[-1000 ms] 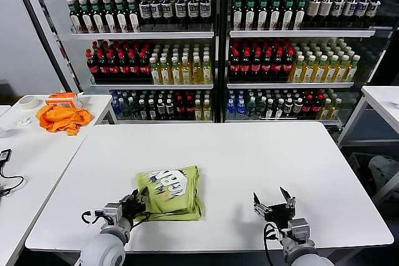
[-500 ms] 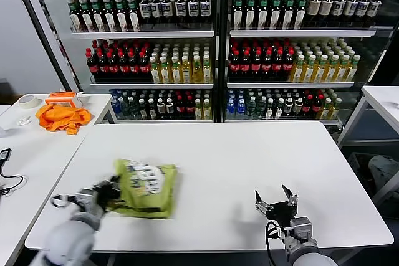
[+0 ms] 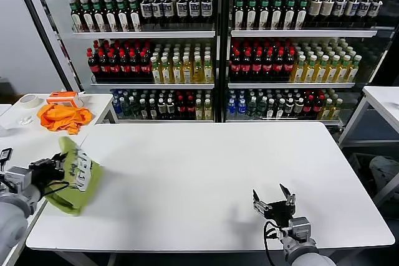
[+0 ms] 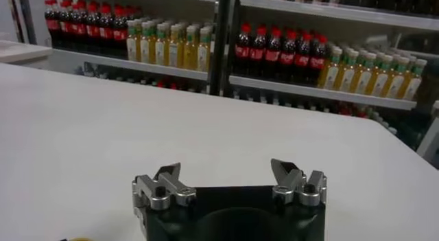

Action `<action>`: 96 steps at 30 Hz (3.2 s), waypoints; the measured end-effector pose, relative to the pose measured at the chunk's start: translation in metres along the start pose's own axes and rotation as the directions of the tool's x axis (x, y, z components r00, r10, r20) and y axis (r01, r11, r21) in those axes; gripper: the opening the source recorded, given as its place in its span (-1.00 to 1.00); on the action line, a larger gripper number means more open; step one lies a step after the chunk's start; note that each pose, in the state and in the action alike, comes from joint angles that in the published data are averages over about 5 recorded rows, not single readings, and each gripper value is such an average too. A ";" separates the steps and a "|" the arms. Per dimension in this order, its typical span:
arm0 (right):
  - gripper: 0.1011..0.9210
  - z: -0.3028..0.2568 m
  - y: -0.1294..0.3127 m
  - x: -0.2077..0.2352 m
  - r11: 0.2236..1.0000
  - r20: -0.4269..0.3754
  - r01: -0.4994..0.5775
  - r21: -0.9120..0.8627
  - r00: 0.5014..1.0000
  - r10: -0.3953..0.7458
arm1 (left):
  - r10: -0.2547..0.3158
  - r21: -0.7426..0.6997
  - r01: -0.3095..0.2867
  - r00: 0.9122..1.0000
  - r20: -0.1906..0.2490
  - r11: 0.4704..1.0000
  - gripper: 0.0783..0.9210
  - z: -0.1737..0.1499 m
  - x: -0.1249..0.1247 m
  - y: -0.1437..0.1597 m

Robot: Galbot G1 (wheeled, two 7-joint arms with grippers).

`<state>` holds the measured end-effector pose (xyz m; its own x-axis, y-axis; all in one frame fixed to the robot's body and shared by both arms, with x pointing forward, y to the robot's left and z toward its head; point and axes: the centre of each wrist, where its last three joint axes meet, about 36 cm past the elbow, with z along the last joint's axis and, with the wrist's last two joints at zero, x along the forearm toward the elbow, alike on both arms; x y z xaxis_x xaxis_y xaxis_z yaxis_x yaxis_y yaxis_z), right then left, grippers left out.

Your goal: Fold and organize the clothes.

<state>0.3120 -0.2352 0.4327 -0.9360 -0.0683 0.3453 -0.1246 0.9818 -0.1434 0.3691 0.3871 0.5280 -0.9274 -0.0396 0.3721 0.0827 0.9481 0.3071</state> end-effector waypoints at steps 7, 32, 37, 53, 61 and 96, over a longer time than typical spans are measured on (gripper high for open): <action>0.76 0.000 -0.003 0.005 1.000 -0.001 -0.013 0.001 1.000 0.013 | 0.161 0.046 -0.161 0.987 0.010 0.986 -0.95 0.013 -0.001 -0.080; 0.76 -0.009 0.001 0.005 1.000 0.004 -0.014 -0.009 1.000 0.014 | 0.278 0.303 -0.303 0.953 0.124 0.903 -0.12 -0.010 -0.044 -0.199; 0.76 -0.014 0.010 -0.004 0.996 0.003 0.043 -0.075 0.999 -0.042 | 0.247 0.282 -0.288 0.954 0.172 0.915 0.23 -0.013 -0.041 -0.180; 0.76 -0.042 0.103 -0.049 0.887 -0.045 0.337 -0.315 0.928 -0.369 | 0.015 0.152 -0.043 0.983 0.186 0.987 0.77 0.031 -0.012 -0.082; 0.76 -0.042 0.140 -0.079 0.876 -0.120 0.349 -0.333 0.906 -0.406 | -0.027 0.126 0.005 0.986 0.167 0.992 0.77 0.044 0.004 -0.065; -0.97 -0.057 0.154 -0.104 0.903 -0.138 0.284 -0.322 0.930 -0.342 | -0.068 0.114 0.051 0.986 0.151 0.992 0.77 0.058 0.016 -0.060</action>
<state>0.4085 -0.0667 0.4274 -0.7824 -0.3746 0.4976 -0.2727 0.9243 0.2671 0.3282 0.3479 0.4649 -0.9752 -0.0556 0.2142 -0.0063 0.9746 0.2239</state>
